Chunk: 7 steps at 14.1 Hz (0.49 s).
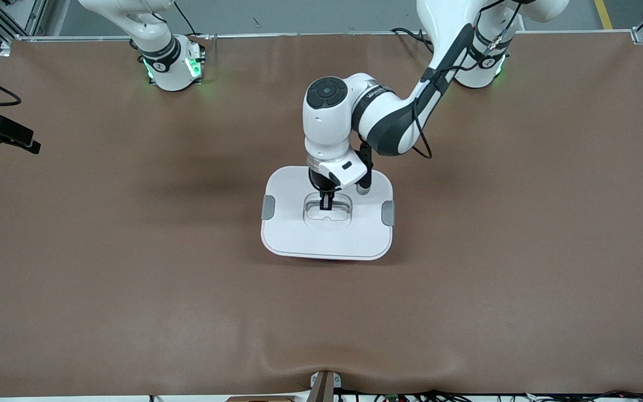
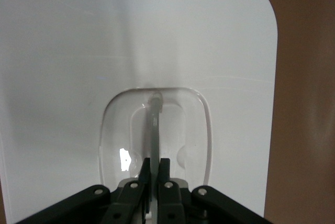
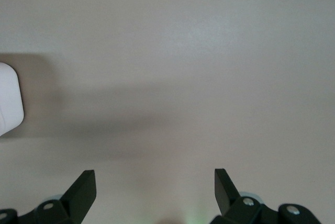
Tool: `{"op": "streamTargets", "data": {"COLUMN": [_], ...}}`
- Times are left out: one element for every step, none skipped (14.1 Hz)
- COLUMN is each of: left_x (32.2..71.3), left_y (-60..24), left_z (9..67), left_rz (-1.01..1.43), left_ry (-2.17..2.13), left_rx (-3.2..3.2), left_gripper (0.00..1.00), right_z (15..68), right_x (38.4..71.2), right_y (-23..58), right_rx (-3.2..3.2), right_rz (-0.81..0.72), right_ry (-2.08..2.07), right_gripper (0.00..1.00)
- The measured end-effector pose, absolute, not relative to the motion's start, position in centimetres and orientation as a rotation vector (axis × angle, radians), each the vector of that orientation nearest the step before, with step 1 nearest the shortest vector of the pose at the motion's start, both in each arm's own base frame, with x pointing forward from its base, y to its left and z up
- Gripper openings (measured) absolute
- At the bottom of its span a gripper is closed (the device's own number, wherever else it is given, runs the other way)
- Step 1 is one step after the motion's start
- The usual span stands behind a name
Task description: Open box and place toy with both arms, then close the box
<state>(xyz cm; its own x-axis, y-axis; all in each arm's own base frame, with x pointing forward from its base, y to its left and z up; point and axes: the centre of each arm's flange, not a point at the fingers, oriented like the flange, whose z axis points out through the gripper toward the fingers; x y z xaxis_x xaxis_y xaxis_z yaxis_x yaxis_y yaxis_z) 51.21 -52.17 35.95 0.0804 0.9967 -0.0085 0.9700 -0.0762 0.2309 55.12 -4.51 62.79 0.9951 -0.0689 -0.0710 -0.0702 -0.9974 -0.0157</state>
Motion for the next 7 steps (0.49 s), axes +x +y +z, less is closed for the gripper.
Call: {"op": "streamTargets", "data": {"left_x": [51.22,51.23,51.24,51.25,51.25,51.24,51.20], "left_y": [-52.20,-52.23,-52.27,-52.29,-52.29,-52.28,-52.25], "left_z": [35.97,35.99,36.03,36.05,36.05,35.99,35.85], "left_rz": [0.225,0.224,0.222,0.220,0.219,0.219,0.219], "left_ry": [2.003,2.000,1.999,2.005,2.011,2.014,2.016], "left_rx": [2.170,2.167,2.161,2.152,2.144,2.143,2.145], "left_gripper": [0.07,0.07,0.07,0.07,0.07,0.07,0.07], "right_z": [62.81,62.81,62.81,62.81,62.81,62.81,62.81], "right_x": [55.13,55.13,55.13,55.13,55.13,55.13,55.12], "right_y": [-4.50,-4.50,-4.50,-4.50,-4.50,-4.50,-4.50], "right_rx": [-3.120,-3.120,-3.120,-3.120,-3.120,-3.120,-3.120], "right_rz": [0.110,0.110,0.110,0.109,0.109,0.109,0.110], "right_ry": [0.109,0.109,0.109,0.109,0.109,0.109,0.109], "right_gripper": [1.00,1.00,1.00,1.00,1.00,1.00,1.00]}}
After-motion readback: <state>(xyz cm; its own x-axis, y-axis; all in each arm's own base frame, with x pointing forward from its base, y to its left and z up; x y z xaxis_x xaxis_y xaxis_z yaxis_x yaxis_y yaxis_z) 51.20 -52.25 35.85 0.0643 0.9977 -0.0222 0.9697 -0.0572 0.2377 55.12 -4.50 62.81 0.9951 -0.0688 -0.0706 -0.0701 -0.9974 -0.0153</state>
